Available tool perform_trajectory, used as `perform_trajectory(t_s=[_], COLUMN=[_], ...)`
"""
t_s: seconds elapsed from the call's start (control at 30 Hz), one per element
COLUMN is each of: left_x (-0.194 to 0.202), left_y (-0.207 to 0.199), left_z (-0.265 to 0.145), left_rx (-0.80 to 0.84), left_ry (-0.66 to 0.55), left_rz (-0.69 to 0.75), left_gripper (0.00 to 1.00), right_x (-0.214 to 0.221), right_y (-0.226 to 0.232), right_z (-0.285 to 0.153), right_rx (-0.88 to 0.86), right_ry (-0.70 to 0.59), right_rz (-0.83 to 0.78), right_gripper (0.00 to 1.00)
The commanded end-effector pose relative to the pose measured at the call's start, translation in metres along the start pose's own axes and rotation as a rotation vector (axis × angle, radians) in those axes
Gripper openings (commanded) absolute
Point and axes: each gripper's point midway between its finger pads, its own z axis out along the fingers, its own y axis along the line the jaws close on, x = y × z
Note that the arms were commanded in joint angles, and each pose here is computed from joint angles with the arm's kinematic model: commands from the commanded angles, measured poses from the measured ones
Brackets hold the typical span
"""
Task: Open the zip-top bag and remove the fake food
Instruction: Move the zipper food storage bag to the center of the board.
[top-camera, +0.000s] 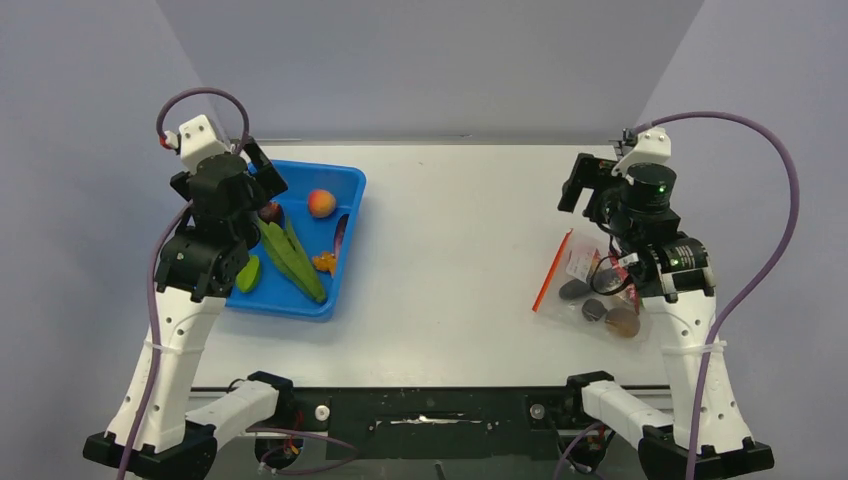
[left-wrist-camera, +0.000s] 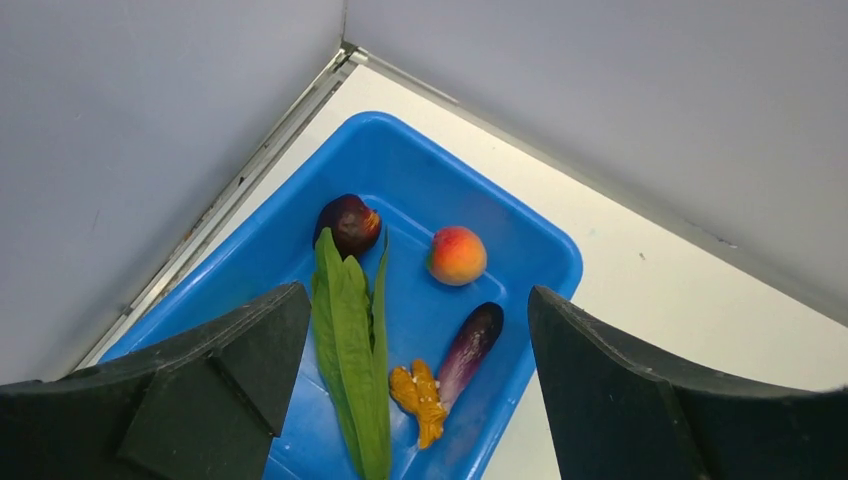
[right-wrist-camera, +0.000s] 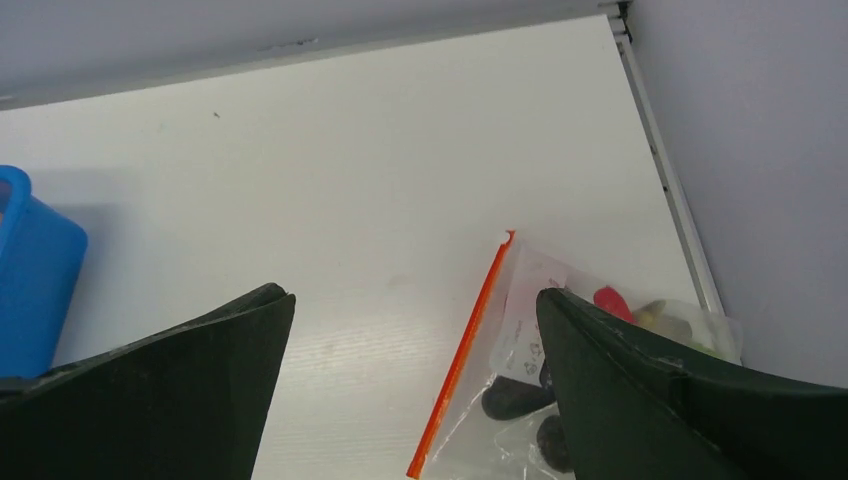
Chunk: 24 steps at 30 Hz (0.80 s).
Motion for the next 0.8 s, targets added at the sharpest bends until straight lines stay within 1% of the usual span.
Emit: perform_trajectory(t_s=[0.0,0.07,0.17,0.27,0.37,0.5,0.53,0.63,0.77], left_x=[0.000,0.011,0.034,0.061,0.085,0.114,0.121,0.151,0.178], left_y=[0.006,0.007,-0.001,-0.013,-0.032,-0.071,-0.081,-0.105,-0.141], left_z=[0.001,0.004,0.008,0.008,0.009,0.004,0.001,-0.012,-0.033], left_rx=[-0.003,0.007,0.083,0.167,0.294,0.496,0.536,0.615,0.727], left_ry=[-0.034,-0.016,0.038,0.116,0.172,0.264,0.296,0.400,0.484], left_rz=[-0.036,-0.023,0.009,-0.021,-0.054,-0.128,-0.122,-0.027,0.054], left_gripper=[0.80,0.81,0.82,0.83,0.86,0.85,0.84,0.83,0.82], right_x=[0.023,0.043,0.071,0.107,0.139,0.180,0.189,0.216,0.249], right_y=[-0.008,-0.012,-0.019,-0.033,-0.048,-0.065,-0.068,-0.074,-0.076], right_z=[0.001,0.006,0.012,0.020,0.028,0.039,0.042,0.054,0.068], right_rx=[0.025,0.036,0.055,0.126,0.210,0.320,0.343,0.384,0.395], right_ry=[0.020,0.043,0.078,0.154,0.250,0.392,0.426,0.517,0.613], right_rz=[0.083,0.113,0.140,0.161,0.165,0.170,0.173,0.177,0.205], right_gripper=[0.98,0.98,0.98,0.98,0.98,0.98,0.98,0.98,0.98])
